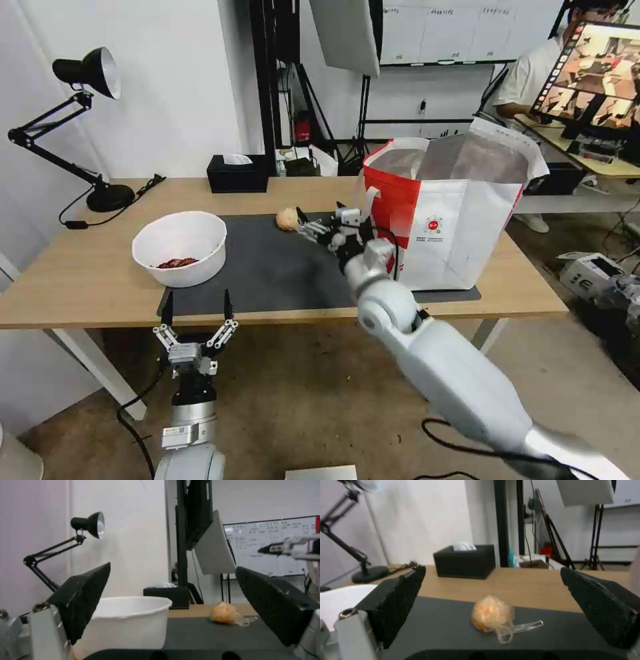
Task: Pick up the trash from the table and place it into the takeout bag.
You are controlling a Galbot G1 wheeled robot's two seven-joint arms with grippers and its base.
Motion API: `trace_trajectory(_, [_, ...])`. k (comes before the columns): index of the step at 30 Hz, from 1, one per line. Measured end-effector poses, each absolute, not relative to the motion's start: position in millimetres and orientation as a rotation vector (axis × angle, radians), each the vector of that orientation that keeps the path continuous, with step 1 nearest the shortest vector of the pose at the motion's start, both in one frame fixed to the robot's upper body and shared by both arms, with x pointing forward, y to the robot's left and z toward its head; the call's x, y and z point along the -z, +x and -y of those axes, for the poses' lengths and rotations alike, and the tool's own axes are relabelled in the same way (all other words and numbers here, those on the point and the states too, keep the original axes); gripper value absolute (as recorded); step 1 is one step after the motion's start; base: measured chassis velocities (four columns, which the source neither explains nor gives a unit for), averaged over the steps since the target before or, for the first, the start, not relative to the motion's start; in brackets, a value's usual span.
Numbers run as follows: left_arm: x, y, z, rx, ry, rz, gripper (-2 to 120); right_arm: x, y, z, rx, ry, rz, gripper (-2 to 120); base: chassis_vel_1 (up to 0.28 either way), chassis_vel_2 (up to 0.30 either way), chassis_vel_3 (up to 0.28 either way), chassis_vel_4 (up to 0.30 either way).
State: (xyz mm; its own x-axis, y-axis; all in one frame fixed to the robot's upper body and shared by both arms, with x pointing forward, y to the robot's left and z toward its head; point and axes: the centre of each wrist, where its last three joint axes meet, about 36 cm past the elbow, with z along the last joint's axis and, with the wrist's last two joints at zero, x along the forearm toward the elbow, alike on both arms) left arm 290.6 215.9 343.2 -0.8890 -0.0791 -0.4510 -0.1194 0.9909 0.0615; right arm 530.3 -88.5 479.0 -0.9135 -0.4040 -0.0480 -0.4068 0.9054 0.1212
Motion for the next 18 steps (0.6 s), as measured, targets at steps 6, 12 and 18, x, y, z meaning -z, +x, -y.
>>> trace_trajectory(6, [-345,291,-215,-0.118,-0.137,-2.666,100,-469,578,68,-0.161,-0.626,-3.140,100,0.000,0.000,0.000,0.000])
trace_trajectory(12, [-347,288,-218,-0.126,-0.140,-2.665,100,-459,599,51,-0.148,-0.621,-3.181,100,0.000,0.000,0.000,0.000])
trace_trajectory(18, [-348,285,-218,-0.126,-0.144,-2.667,100,-457,630,33,-0.128,-0.614,-3.194,100,0.000,0.000,0.000,0.000])
